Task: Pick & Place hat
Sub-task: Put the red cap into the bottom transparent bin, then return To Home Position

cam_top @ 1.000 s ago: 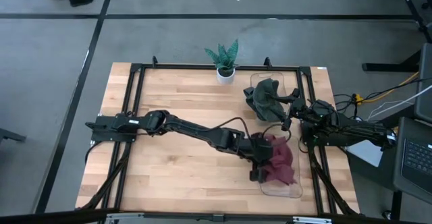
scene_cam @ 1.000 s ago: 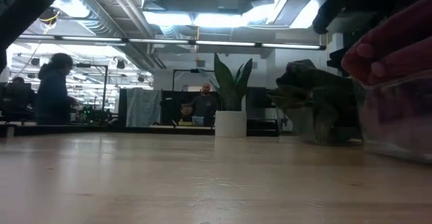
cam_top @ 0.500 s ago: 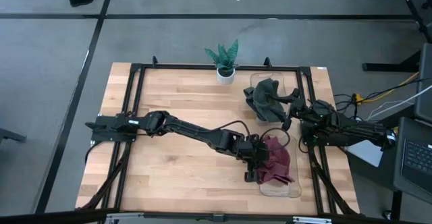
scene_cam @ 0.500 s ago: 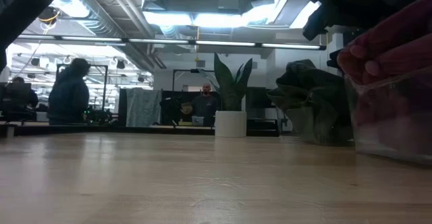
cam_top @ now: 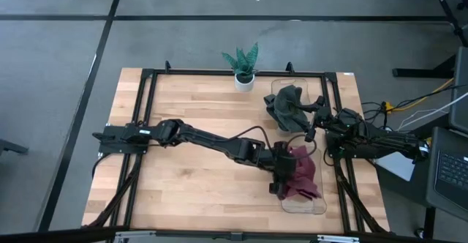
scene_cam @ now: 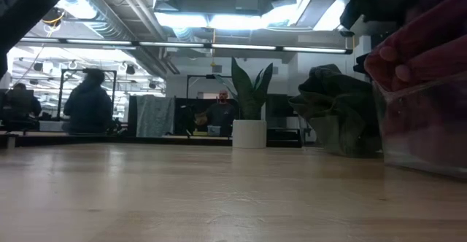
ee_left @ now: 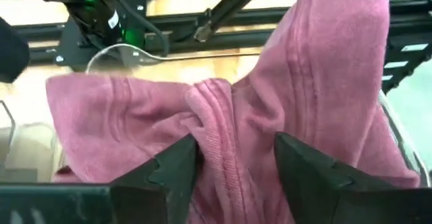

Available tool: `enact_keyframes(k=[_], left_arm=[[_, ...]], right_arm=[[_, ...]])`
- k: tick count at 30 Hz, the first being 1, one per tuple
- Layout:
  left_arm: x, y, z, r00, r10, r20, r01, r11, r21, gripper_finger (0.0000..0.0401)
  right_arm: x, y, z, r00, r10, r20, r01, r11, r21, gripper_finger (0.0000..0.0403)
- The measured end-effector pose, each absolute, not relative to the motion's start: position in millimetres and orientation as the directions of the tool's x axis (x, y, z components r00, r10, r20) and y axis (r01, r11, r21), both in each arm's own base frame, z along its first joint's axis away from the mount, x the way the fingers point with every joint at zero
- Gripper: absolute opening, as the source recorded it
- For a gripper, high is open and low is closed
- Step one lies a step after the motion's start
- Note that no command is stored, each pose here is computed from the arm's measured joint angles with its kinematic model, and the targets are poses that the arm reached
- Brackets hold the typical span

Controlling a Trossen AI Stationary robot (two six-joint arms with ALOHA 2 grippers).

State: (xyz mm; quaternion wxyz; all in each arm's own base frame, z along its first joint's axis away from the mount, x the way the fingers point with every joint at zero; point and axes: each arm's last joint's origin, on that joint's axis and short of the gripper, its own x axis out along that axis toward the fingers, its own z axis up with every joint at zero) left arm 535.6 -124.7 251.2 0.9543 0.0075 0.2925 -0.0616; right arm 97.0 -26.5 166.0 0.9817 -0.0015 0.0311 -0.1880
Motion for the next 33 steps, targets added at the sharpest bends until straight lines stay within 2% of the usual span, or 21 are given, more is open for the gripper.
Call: enact_keyframes(k=[6,13,20,28,33], left_arm=[[532,-125,262,0.833,-0.120,-0.540,0.147,0.989,0.006,0.0202],[532,-127,284,0.894,-0.118,-0.433,0.157,0.986,0.055,0.0200],[526,-125,317,0.945,-0.084,-0.316,0.114,0.991,0.075,0.0219],[482,-118,370,0.929,0.049,-0.368,0.044,0.970,0.240,0.0231],[454,-108,387,0.908,0.090,-0.409,0.041,0.953,0.301,0.0231]], right_arm=[[97,-27,166,0.927,-0.369,-0.060,0.369,0.929,-0.015,0.0264],[97,-27,166,0.927,-0.369,-0.060,0.369,0.929,-0.015,0.0264],[97,-27,166,0.927,-0.369,-0.060,0.369,0.929,-0.015,0.0264],[97,-27,166,0.927,-0.369,-0.061,0.369,0.929,-0.015,0.0264],[97,-27,166,0.927,-0.369,-0.060,0.369,0.929,-0.015,0.0264]])
